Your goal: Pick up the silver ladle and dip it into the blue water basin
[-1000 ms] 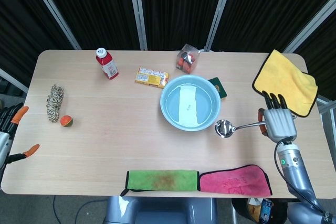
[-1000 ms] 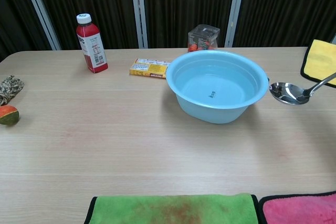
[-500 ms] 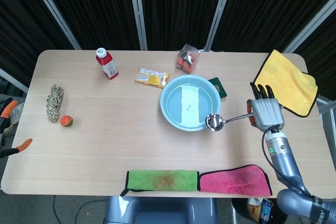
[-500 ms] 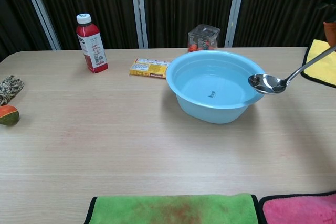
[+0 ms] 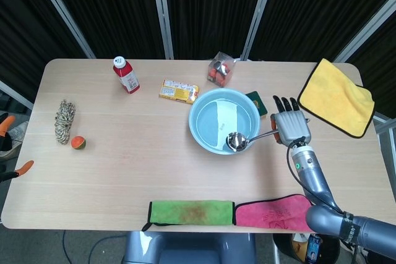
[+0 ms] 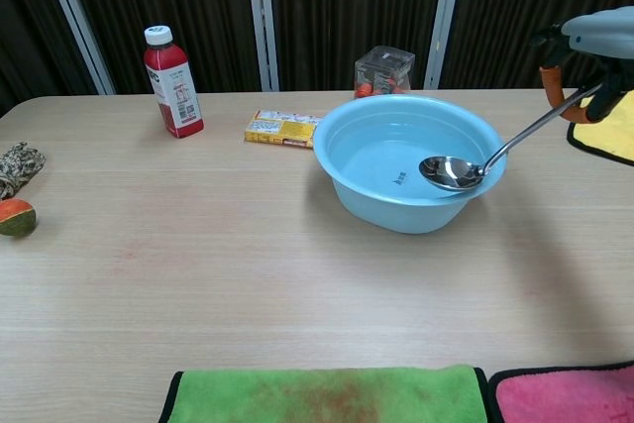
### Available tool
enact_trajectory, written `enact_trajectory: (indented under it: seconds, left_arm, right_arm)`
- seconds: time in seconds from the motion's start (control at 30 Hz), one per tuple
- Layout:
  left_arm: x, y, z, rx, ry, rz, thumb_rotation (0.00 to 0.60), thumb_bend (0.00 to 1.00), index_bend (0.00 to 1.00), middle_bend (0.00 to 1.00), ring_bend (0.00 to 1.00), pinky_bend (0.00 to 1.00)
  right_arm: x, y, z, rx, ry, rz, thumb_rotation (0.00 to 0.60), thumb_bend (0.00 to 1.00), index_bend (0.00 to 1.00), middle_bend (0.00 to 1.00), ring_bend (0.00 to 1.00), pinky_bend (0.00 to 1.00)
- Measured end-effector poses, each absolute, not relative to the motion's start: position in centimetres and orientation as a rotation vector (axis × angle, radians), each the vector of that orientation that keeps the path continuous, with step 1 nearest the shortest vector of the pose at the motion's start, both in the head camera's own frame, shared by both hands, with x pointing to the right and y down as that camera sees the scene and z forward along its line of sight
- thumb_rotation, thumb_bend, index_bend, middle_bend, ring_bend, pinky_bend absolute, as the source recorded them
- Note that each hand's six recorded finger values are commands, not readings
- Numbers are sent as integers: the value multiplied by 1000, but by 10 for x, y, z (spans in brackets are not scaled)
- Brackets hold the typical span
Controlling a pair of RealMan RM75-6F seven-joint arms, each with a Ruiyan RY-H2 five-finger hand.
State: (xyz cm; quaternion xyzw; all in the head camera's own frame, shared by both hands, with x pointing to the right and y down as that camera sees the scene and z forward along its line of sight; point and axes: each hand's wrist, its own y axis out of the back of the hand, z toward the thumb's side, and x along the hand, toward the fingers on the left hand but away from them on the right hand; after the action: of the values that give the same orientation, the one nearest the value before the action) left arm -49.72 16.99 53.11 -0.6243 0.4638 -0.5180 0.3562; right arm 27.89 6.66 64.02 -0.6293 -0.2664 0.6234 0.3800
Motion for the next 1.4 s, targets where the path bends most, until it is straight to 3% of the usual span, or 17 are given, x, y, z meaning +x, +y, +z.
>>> enact_trajectory:
  seconds: [0.6, 1.4]
  left_arm:
    - [-498, 168, 531, -1604, 1200, -1342, 579, 169, 0, 0, 0, 0]
    - [-492, 166, 539, -1686, 1184, -1319, 580, 171, 0, 0, 0, 0]
  right_arm:
    - [264, 50, 660, -1614, -759, 1565, 600, 457, 692, 0, 0, 0]
    - [250, 74, 709, -1638, -734, 1583, 600, 457, 690, 0, 0, 0]
